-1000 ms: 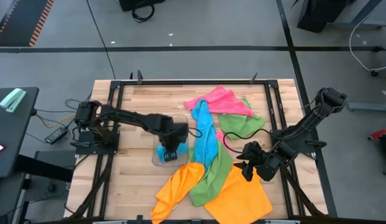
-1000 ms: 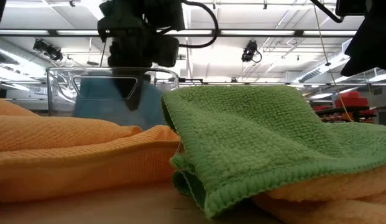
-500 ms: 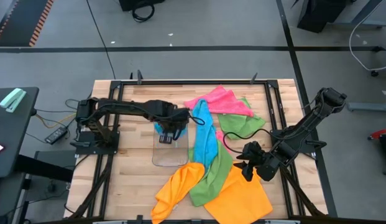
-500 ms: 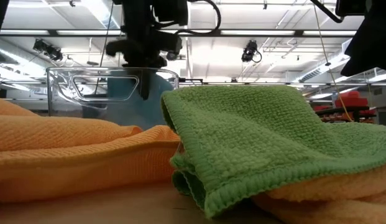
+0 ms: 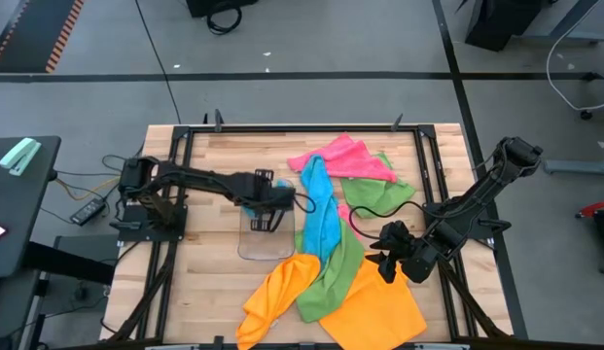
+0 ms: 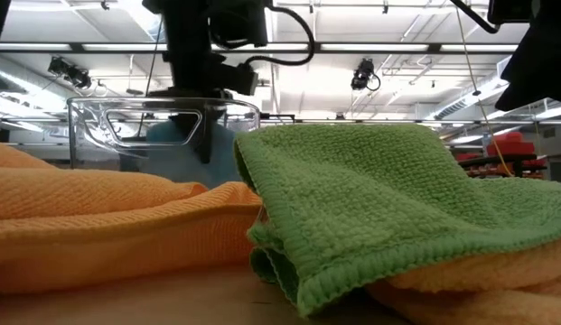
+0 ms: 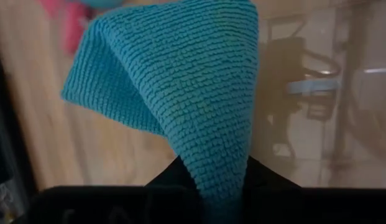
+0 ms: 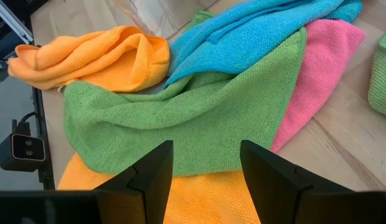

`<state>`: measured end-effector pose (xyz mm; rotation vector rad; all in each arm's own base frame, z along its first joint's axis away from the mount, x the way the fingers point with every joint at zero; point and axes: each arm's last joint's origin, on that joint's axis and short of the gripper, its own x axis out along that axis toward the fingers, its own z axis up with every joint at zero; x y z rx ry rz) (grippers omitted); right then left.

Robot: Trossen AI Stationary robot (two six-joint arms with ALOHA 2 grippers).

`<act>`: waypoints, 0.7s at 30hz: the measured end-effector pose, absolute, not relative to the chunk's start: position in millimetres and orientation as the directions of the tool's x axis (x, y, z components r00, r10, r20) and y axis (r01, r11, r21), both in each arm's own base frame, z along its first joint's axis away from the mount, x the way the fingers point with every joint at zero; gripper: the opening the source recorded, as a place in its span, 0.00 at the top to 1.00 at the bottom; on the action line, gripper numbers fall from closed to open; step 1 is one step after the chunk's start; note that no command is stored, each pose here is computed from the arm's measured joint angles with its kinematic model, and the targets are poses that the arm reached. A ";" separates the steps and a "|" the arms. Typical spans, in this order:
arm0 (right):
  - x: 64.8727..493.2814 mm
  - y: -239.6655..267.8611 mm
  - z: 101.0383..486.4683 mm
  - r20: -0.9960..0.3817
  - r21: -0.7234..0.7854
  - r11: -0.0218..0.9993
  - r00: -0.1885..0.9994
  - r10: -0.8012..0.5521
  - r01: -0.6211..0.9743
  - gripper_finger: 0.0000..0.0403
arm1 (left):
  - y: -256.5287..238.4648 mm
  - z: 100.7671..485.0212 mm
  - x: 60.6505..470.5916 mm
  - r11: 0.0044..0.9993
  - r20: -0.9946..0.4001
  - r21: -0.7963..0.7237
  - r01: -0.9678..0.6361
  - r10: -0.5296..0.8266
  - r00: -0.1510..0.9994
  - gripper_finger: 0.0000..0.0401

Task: Fold microfiber towels
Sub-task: Put the left blue towel into the transparent bin

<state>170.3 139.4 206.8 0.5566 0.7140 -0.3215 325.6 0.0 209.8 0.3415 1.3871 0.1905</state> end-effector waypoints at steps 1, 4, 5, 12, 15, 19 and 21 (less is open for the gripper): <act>170.3 139.4 206.8 -0.692 0.366 0.811 0.716 -0.091 0.456 0.51 | -4.4 209.7 325.8 0.940 -0.931 0.332 0.077 0.313 0.185 0.90; 170.3 139.4 206.8 -0.692 0.361 0.816 0.716 -0.091 0.452 0.51 | -16.8 209.8 327.2 0.948 -0.938 0.299 0.104 0.273 0.213 0.88; 170.3 139.4 206.8 -0.692 0.359 0.818 0.716 -0.091 0.450 0.51 | -20.6 209.8 327.3 0.950 -0.941 0.289 0.115 0.260 0.218 0.87; 170.3 139.3 206.7 -0.692 0.353 0.822 0.716 -0.091 0.447 0.51 | -40.7 188.5 332.8 0.957 -0.960 0.245 0.153 0.216 0.180 0.82; 170.3 139.3 206.8 -0.692 0.354 0.822 0.716 -0.091 0.447 0.51 | -49.6 175.8 335.0 0.965 -0.969 0.218 0.148 0.197 0.149 0.78; 170.2 139.4 206.9 -0.692 0.353 0.823 0.716 -0.090 0.445 0.51 | -60.6 173.0 335.3 0.979 -0.982 0.139 0.151 0.117 0.149 0.67; 170.3 139.3 206.9 -0.692 0.353 0.823 0.716 -0.091 0.445 0.51 | -62.2 176.0 335.4 0.986 -0.983 0.108 0.129 0.086 0.163 0.60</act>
